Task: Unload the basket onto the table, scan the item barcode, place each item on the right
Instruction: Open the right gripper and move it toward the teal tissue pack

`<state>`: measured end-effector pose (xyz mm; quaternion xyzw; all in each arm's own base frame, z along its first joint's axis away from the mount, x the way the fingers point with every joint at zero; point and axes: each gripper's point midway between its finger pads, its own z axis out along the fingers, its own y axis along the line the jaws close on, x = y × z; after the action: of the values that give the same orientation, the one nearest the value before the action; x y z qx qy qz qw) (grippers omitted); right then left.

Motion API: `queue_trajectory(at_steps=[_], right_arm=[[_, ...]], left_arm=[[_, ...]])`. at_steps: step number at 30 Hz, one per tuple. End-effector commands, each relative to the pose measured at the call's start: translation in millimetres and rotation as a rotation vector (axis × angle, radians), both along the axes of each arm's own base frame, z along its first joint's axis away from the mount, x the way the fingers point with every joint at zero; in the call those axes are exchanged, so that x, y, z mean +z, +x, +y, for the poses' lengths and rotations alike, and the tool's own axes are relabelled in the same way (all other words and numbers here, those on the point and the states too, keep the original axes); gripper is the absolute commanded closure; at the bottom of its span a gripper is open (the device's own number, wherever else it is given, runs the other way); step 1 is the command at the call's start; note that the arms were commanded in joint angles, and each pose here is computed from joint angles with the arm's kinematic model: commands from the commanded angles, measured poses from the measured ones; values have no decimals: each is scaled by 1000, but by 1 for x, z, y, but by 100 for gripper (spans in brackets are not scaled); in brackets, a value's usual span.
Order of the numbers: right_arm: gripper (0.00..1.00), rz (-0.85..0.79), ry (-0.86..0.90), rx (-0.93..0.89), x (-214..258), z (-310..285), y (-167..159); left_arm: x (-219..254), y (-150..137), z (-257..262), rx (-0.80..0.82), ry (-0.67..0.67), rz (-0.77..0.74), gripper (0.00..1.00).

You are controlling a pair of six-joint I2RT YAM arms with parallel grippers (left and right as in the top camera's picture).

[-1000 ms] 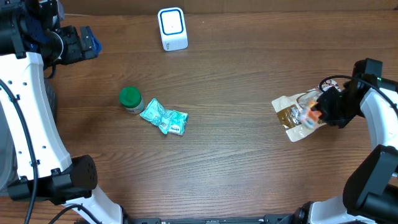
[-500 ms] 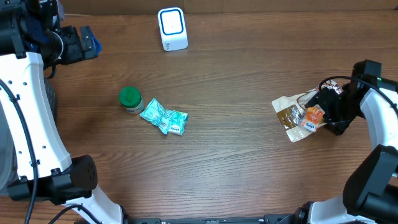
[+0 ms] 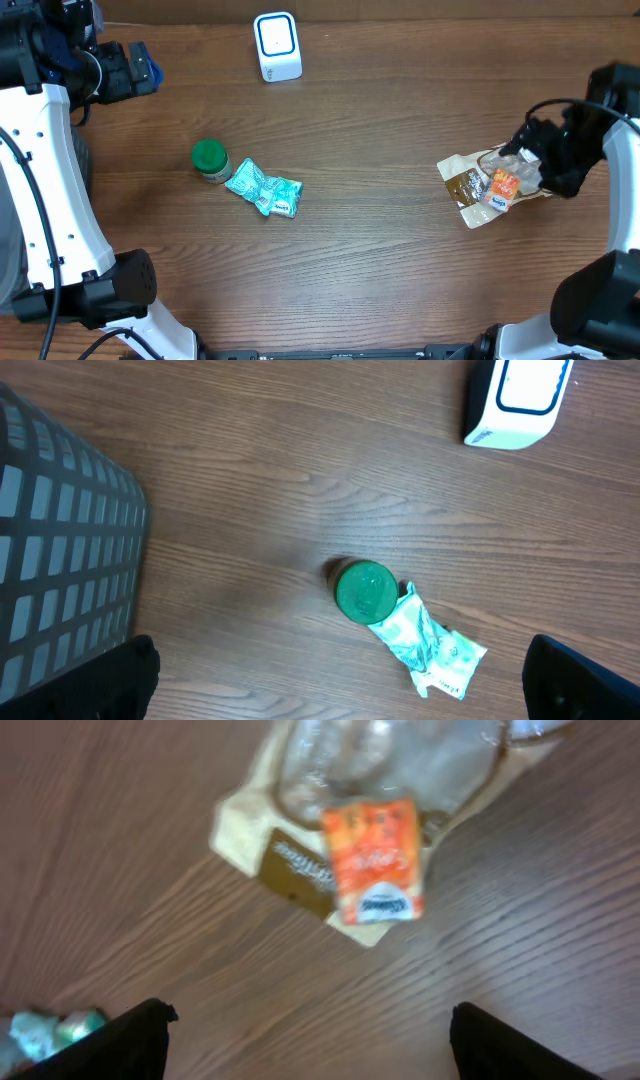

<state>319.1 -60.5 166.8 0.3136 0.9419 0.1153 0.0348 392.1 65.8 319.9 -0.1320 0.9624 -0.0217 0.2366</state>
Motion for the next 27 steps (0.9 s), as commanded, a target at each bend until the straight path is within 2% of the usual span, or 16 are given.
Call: queue_trajectory(at_steps=[1, 8, 27], right_arm=[[11, -82, 6, 148, 25, 30, 15], [7, -137, 26, 325, 27, 95, 29], [7, -175, 97, 578, -1, 238, 40]], left_arm=[[1, 0, -2, -21, 15, -3, 0], [2, 0, -2, -21, 15, -3, 0], [2, 0, -2, -21, 15, -3, 0]])
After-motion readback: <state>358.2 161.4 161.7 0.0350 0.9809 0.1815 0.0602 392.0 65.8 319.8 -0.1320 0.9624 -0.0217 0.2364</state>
